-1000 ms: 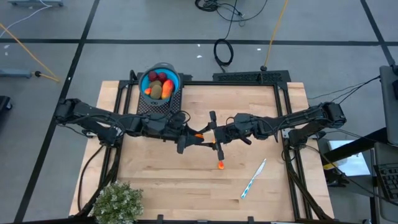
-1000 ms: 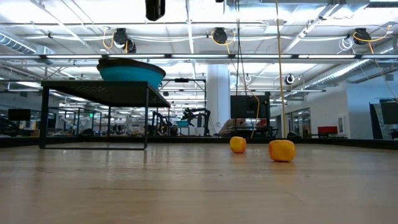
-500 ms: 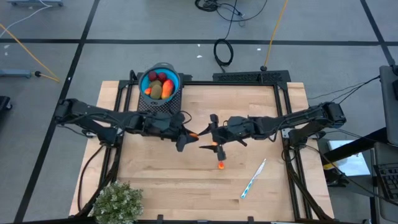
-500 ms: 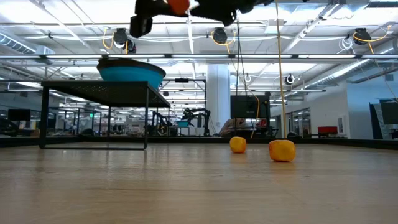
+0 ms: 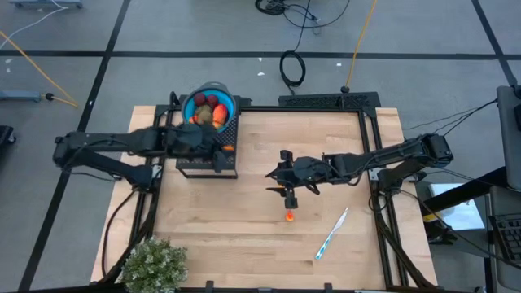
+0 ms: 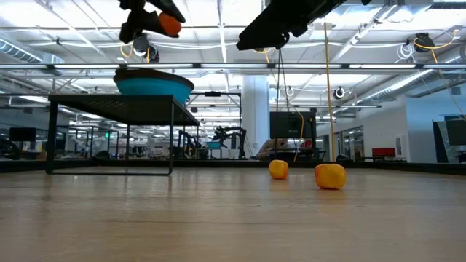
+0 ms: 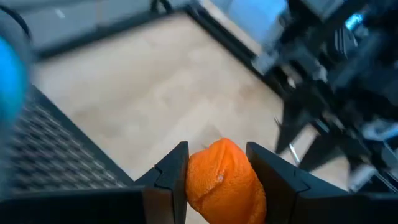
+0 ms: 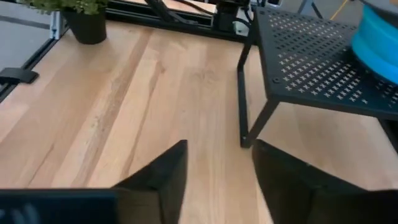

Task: Pick & Place Fruit
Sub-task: Put the orange into the blue strainer bowl on the shelf

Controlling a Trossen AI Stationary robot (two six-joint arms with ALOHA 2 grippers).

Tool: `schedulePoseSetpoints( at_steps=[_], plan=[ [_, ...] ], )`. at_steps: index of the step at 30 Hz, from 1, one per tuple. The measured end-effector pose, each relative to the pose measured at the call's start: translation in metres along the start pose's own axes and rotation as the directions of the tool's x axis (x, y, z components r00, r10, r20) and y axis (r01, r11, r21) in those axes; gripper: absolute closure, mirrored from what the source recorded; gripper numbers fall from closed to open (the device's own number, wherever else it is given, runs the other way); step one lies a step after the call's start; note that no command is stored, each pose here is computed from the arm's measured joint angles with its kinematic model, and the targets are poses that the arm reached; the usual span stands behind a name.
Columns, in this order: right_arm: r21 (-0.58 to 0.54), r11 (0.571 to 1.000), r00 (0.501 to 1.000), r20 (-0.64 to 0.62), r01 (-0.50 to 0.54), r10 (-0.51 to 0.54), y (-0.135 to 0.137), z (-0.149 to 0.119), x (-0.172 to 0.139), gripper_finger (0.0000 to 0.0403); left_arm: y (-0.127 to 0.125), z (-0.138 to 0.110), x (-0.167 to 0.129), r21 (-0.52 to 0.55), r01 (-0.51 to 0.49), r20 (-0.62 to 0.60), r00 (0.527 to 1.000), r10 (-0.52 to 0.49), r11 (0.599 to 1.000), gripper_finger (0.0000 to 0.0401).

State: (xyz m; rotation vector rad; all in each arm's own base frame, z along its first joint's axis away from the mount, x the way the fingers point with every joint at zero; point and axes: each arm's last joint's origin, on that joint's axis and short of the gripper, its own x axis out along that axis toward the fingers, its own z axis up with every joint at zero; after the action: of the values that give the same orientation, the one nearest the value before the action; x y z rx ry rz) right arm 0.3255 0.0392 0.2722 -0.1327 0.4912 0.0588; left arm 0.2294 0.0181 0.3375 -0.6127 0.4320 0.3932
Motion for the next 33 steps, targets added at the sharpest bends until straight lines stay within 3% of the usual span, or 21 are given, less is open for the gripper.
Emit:
schedulePoseSetpoints(
  at_steps=[11, 19, 22, 33],
  plan=[
    [0.031, 0.999, 1.000, 0.004, 0.025, -0.025, -0.016, -0.001, 0.001, 0.0395, 0.034, 0.025, -0.040, 0.165, -0.194, 0.193, 0.968, 0.162, 0.967, 0.0265],
    [0.115, 0.968, 0.974, 0.053, -0.224, 0.219, -0.027, 0.002, -0.009, 0.0400, 0.059, 0.038, -0.038, 0.345, -0.363, 0.233, 0.927, 0.296, 0.866, 0.0265],
    [0.111, 0.961, 0.966, 0.080, -0.254, 0.246, -0.031, 0.005, -0.018, 0.0400, 0.071, 0.041, -0.033, 0.372, -0.415, 0.205, 0.909, 0.362, 0.830, 0.0265],
    [0.107, 0.972, 0.969, 0.149, -0.212, 0.195, -0.044, 0.019, -0.066, 0.0402, 0.108, 0.051, -0.016, 0.382, -0.396, 0.080, 0.914, 0.397, 0.835, 0.0265]
  ],
)
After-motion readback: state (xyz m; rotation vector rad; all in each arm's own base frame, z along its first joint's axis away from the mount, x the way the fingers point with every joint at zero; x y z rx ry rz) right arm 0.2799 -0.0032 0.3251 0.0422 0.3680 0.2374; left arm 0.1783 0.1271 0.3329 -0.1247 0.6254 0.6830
